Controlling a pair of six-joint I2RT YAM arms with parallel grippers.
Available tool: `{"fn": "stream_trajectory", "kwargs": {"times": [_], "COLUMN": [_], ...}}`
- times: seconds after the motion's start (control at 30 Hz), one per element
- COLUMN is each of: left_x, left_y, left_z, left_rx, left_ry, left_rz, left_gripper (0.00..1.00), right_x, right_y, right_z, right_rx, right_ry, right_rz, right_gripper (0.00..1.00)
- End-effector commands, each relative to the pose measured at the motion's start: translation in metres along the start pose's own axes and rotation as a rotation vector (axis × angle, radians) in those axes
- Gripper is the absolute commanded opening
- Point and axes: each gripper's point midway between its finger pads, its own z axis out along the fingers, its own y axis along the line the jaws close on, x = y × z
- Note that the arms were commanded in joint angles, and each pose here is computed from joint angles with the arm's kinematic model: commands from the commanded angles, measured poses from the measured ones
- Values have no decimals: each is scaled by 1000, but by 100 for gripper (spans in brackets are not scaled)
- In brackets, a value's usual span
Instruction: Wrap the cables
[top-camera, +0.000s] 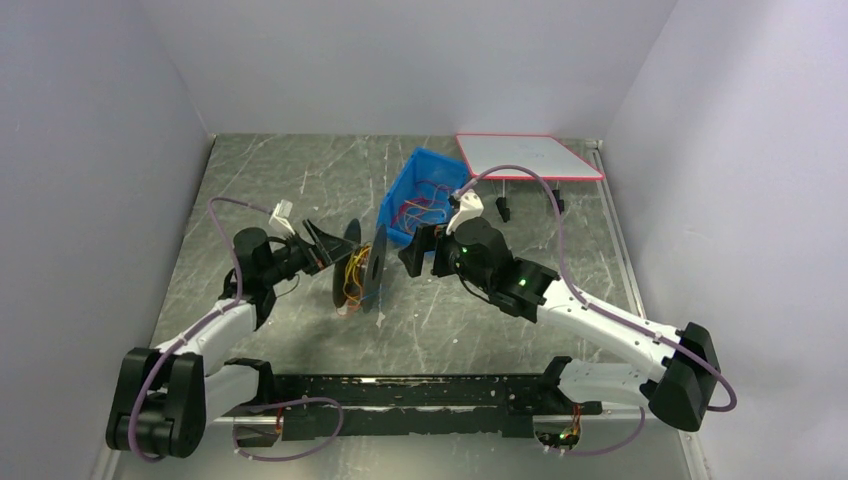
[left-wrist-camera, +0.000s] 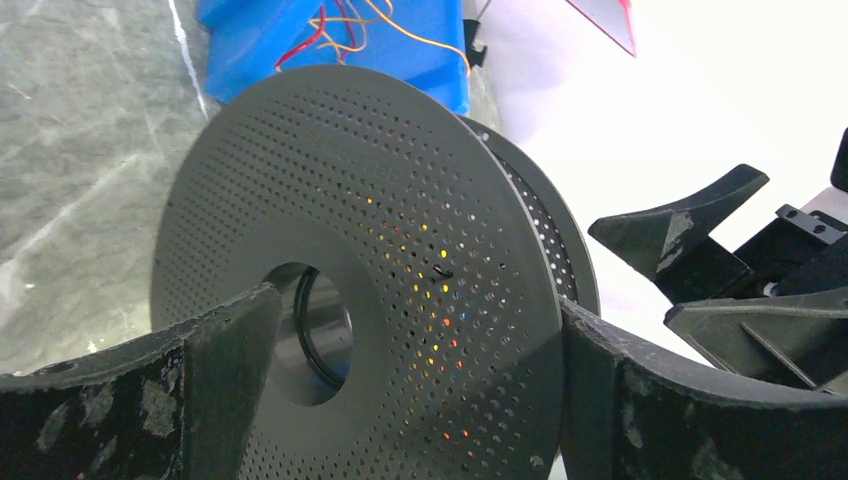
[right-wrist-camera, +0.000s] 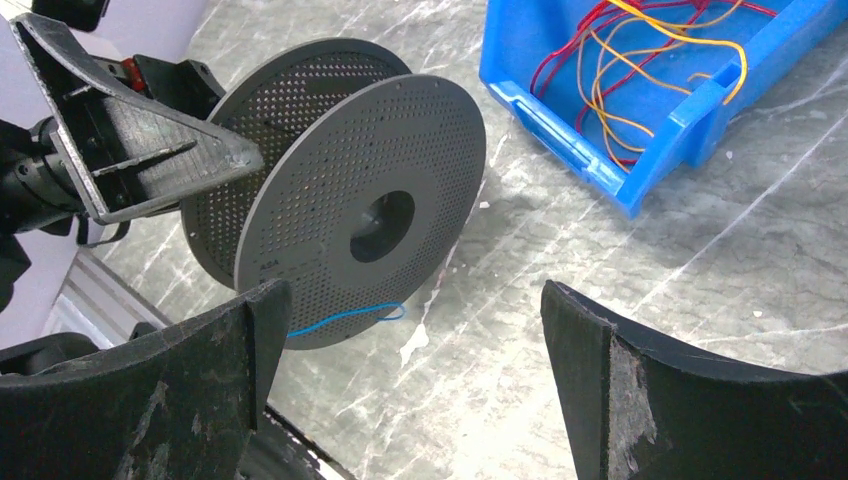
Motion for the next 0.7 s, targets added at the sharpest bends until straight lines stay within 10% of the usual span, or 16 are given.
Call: {"fn": "stream_trajectory", "kwargs": {"times": [0.0,0.67], "left_x": [-9,-19], "left_y": [14,-2], "left_z": [-5,-14], "left_rx": [-108,-131], "left_ry": [-32,-33], "left_rz": [6,81], "left_gripper": [100,100], "right_x": [-4,1], "right_y": [1,0], "right_z": [2,7], "right_rx": [-6,-4], "right_ry": [-15,-6], "right_rz": [-4,-19], "right_gripper": [99,99]}}
